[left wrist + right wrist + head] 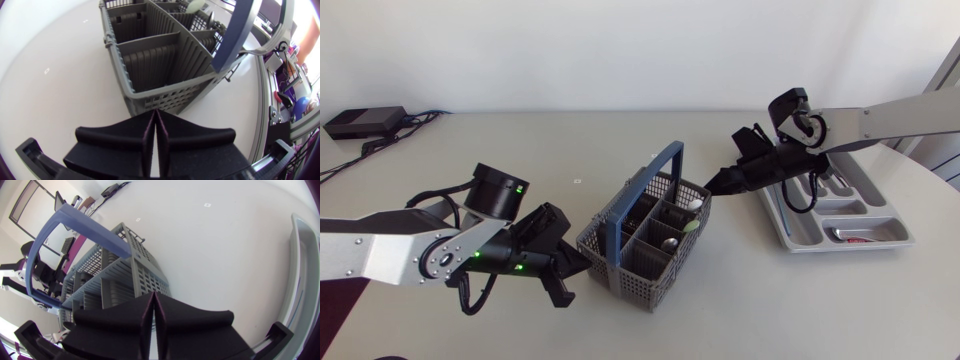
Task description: Sort the cutlery from the basket into the organizer compartments.
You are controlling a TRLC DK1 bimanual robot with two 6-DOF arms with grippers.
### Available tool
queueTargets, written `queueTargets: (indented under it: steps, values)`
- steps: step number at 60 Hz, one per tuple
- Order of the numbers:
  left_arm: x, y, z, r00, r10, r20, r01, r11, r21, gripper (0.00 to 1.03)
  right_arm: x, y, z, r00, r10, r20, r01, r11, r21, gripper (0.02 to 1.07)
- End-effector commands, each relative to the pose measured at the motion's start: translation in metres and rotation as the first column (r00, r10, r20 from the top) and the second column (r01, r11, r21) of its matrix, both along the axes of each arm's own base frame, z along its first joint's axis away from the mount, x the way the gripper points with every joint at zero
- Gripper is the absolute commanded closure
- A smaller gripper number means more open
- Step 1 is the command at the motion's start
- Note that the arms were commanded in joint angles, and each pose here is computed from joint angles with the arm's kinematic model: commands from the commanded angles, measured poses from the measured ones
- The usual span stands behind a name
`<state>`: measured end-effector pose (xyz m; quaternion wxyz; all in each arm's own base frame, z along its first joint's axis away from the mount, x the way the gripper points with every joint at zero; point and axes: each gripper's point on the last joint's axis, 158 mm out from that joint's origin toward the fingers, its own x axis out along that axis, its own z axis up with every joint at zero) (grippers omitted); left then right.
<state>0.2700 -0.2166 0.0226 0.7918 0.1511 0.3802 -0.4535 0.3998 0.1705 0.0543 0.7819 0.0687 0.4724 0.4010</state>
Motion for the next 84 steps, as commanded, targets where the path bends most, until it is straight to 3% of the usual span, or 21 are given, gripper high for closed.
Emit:
queueTargets:
  steps: [1, 12, 31, 62, 84]
  values:
    - [0.027, -0.001, 0.017, 0.998, 0.028, 0.064, -0.026, 0.999, -0.028, 1.0, -0.027, 0.003, -0.002, 0.999, 0.036, -0.035, -0.036, 0.999, 0.009, 1.01]
    - [0.064, 0.02, 0.018, 0.991, 0.106, 0.084, -0.104, 0.994, -0.029, 1.0, -0.056, 0.006, 0.008, 0.998, 0.056, -0.032, -0.056, 0.998, 0.009, 1.01]
    - [0.11, 0.025, 0.017, 0.984, 0.149, 0.1, -0.146, 0.989, -0.033, 1.0, -0.091, 0.008, 0.011, 0.996, 0.079, -0.05, -0.078, 0.997, 0.007, 1.01]
    - [0.146, 0.031, 0.018, 0.977, 0.179, 0.114, -0.176, 0.984, -0.036, 1.0, -0.054, 0.019, 0.016, 0.999, 0.035, -0.019, -0.035, 0.999, -0.006, 1.01]
    - [0.149, 0.029, 0.018, 0.977, 0.182, 0.108, -0.179, 0.983, -0.037, 1.0, -0.053, 0.019, 0.009, 1.0, 0.021, -0.012, -0.022, 0.999, -0.045, 1.01]
